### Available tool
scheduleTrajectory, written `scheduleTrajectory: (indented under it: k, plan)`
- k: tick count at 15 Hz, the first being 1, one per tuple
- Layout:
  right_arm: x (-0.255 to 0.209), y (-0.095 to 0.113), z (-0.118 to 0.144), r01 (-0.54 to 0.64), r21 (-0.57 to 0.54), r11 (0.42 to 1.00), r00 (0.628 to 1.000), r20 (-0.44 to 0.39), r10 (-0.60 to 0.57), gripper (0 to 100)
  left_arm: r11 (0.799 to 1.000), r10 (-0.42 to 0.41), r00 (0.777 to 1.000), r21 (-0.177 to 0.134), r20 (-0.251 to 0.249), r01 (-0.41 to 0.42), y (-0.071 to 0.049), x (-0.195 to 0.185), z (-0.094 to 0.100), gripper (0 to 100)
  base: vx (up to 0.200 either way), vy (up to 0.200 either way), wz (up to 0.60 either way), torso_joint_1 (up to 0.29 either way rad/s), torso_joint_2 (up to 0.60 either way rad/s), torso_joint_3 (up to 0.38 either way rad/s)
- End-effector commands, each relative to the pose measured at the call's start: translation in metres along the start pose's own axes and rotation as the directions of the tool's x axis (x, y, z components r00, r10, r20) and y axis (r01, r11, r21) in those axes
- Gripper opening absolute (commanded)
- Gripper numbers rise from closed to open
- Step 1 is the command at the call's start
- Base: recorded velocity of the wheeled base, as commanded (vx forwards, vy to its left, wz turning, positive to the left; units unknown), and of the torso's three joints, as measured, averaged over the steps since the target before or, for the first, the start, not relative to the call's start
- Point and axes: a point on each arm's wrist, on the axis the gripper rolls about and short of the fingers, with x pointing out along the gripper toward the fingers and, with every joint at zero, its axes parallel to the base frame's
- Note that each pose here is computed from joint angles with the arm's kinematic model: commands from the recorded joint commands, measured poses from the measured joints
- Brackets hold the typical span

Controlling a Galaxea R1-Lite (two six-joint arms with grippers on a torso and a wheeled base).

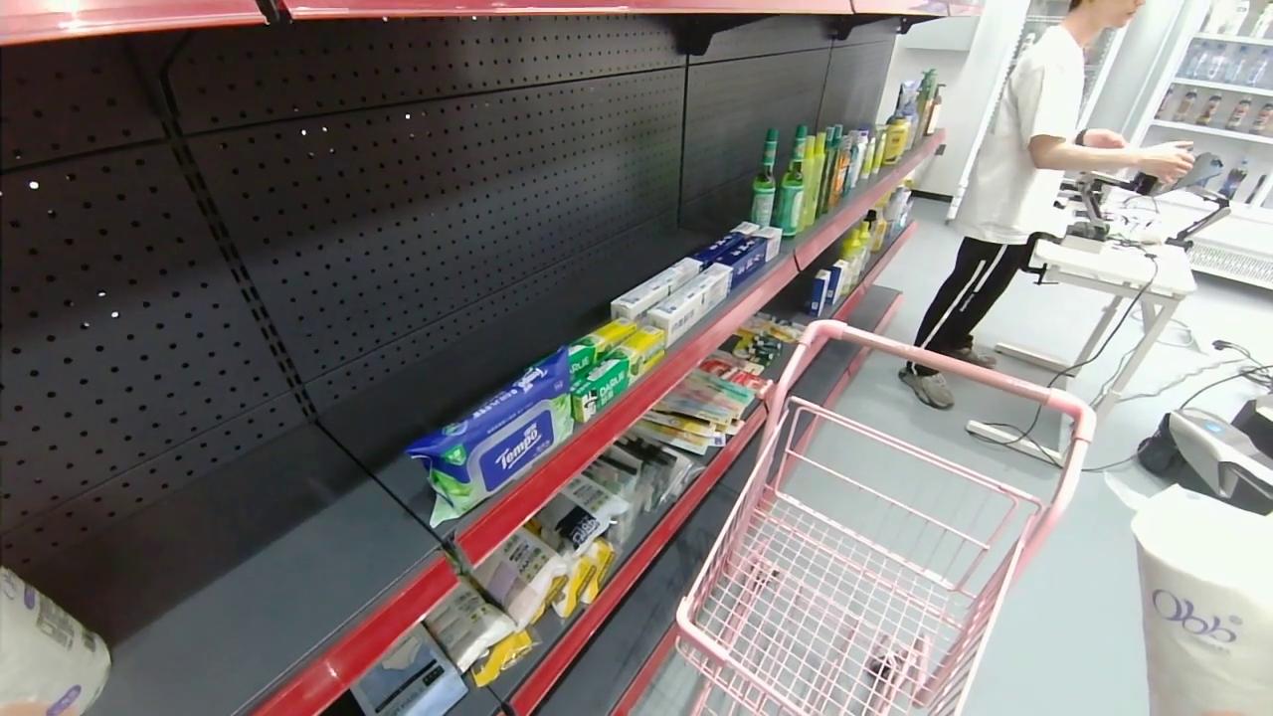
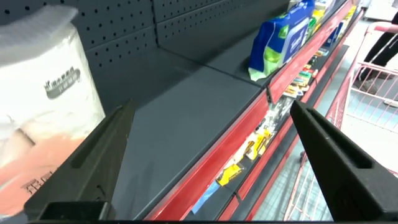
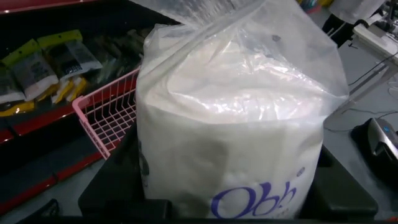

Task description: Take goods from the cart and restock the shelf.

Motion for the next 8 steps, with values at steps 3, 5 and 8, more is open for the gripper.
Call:
scheduleTrajectory:
  k: [3, 5, 8]
  plan:
    - [0.0031, 0.0004, 0.0003, -0.005, -0.003, 1.000, 1.000, -0.019, 0.005, 0, 1.000, 0.001, 1.000, -0.001, -0.001, -0.001, 0.0000, 0.0001, -0.0001, 100, 0.000, 0.000, 0.00, 0.119, -0.25, -0.131]
    - [0.0041, 0.0005, 0.0005, -0.005, -0.004, 1.000, 1.000, -0.025, 0.005, 0, 1.000, 0.002, 1.000, -0.001, 0.000, -0.002, 0.0000, 0.0001, 0.0001, 100, 0.000, 0.000, 0.00, 0.105, -0.21, -0.115]
    - [0.0044, 0.0005, 0.0005, -0.006, -0.004, 1.000, 1.000, -0.027, 0.005, 0, 1.000, 0.002, 1.000, -0.001, 0.000, -0.002, 0.0000, 0.0001, 0.0001, 100, 0.000, 0.000, 0.00, 0.097, -0.19, -0.105]
